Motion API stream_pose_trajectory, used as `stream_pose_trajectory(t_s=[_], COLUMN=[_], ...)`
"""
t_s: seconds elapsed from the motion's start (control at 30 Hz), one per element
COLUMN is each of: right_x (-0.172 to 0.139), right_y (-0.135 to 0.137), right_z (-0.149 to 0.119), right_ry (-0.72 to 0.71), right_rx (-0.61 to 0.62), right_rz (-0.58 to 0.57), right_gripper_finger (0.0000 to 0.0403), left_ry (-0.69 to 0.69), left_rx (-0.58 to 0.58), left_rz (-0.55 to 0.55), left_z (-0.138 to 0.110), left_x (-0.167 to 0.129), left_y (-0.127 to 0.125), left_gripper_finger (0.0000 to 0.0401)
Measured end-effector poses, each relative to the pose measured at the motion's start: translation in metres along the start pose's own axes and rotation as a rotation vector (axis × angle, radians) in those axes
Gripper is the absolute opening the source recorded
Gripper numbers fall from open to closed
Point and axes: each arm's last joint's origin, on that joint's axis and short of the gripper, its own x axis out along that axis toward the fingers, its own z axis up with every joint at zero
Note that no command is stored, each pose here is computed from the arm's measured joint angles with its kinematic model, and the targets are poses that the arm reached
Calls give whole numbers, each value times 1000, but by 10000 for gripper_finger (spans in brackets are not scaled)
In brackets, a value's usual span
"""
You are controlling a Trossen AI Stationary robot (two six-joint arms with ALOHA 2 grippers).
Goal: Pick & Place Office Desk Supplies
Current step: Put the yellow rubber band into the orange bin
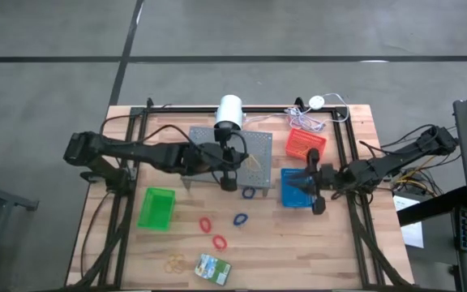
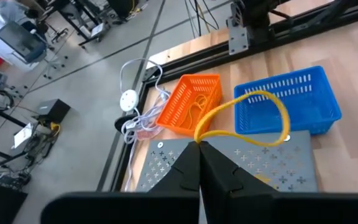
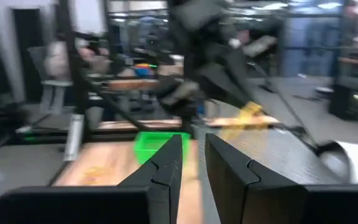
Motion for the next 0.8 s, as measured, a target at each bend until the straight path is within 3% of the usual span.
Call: stream_pose_trajectory(t_s=[0.1, 0.23, 0.5, 0.57, 0.73, 0.8], right_x=[6, 21, 63, 70, 73, 74], right_y=[4, 8, 24, 25, 18, 17], right_z=[4, 6, 17, 22, 22, 21], right_ry=[6, 34, 95, 139, 352, 385], right_rx=[-16, -120, -269, -304, -392, -413], right_rz=[34, -16, -39, -111, -425, -465], right_gripper_finger=[68, 74, 120, 129, 138, 137], left_ry=[1, 2, 6, 7, 27, 37], left_rx=[0, 0, 1, 2, 16, 20], left_rz=[1, 0, -1, -1, -7, -9], left_z=[0, 0, -1, -1, -3, -4], left_x=[0, 0, 0, 0, 1, 1], left_y=[0, 0, 0, 0, 0, 0], left_gripper_finger=[0, 0, 0, 0, 0, 0])
